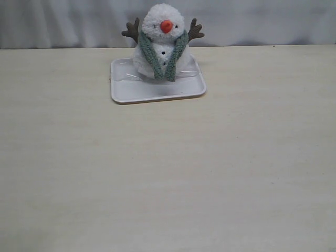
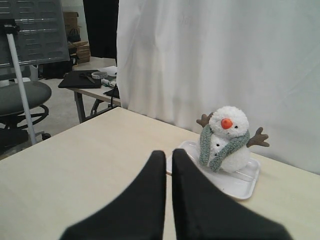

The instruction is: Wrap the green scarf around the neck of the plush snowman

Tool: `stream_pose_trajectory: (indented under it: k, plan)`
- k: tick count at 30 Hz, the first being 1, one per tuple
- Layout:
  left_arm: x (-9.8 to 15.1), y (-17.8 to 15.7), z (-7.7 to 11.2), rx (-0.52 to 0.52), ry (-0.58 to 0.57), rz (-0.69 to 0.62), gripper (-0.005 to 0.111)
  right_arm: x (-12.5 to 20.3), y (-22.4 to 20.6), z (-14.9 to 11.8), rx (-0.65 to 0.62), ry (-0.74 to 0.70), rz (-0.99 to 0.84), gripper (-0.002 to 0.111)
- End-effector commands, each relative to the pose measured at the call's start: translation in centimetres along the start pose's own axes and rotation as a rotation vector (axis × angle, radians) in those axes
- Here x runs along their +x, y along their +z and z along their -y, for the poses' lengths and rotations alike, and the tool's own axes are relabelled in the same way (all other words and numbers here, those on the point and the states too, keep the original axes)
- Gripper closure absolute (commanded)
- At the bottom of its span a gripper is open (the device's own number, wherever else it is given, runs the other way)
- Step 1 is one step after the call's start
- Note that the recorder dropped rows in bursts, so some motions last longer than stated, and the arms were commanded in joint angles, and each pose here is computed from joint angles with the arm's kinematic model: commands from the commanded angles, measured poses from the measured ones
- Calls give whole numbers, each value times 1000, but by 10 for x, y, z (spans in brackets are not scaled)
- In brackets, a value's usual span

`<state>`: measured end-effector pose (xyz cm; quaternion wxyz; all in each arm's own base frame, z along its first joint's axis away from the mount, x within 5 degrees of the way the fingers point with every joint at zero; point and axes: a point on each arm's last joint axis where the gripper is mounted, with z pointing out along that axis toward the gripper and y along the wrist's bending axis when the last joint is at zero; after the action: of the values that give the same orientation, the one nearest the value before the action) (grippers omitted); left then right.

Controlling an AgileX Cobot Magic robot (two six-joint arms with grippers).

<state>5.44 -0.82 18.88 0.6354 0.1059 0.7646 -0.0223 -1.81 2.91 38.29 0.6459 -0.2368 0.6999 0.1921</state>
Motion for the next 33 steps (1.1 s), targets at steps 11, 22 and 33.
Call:
stream_pose_trajectory:
  k: [11,22,33]
  plan:
    - [4,0,3,34,-44,-31,107,0,0,0,1,0,3,104]
    - [4,0,3,32,-34,-31,107,0,0,0,1,0,3,104]
    - [4,0,3,32,-34,-31,107,1,0,0,-1,-6,2,104]
